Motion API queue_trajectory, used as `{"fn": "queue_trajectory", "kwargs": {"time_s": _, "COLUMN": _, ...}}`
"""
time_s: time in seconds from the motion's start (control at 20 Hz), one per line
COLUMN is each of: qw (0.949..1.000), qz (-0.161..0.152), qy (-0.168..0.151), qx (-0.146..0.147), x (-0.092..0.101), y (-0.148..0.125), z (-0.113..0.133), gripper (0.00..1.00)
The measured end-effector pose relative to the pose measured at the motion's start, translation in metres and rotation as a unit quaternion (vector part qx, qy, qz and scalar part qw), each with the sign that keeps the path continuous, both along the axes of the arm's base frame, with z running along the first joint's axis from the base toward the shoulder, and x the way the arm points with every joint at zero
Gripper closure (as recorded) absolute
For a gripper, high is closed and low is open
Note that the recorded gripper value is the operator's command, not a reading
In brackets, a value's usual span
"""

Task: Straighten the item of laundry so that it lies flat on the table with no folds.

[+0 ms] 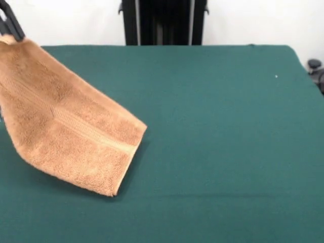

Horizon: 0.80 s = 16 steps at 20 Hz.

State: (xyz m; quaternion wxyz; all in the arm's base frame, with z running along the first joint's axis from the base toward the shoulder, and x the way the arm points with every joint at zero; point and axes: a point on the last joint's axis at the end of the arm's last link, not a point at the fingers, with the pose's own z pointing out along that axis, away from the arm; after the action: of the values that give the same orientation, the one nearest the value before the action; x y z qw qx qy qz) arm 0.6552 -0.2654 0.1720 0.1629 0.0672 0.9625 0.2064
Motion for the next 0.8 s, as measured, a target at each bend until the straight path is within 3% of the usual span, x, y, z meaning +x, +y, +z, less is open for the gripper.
{"fn": "queue_trajectory", "kwargs": {"time_s": 0.3, "qw": 0.9992, "qz": 0.034, "qy": -0.019, "qx": 0.008, "x": 0.013, "y": 0.030, "z": 0.002, "gripper": 1.00}}
{"fn": "queue_trajectory", "kwargs": {"time_s": 0.55, "qw": 0.9967, "qz": 0.071, "qy": -0.040, "qx": 0.002, "x": 0.031, "y": 0.068, "z": 0.019, "gripper": 1.00}}
{"fn": "queue_trajectory", "kwargs": {"time_s": 0.8, "qw": 0.9941, "qz": 0.091, "qy": -0.055, "qx": -0.019, "x": 0.039, "y": 0.087, "z": 0.042, "gripper": 1.00}}
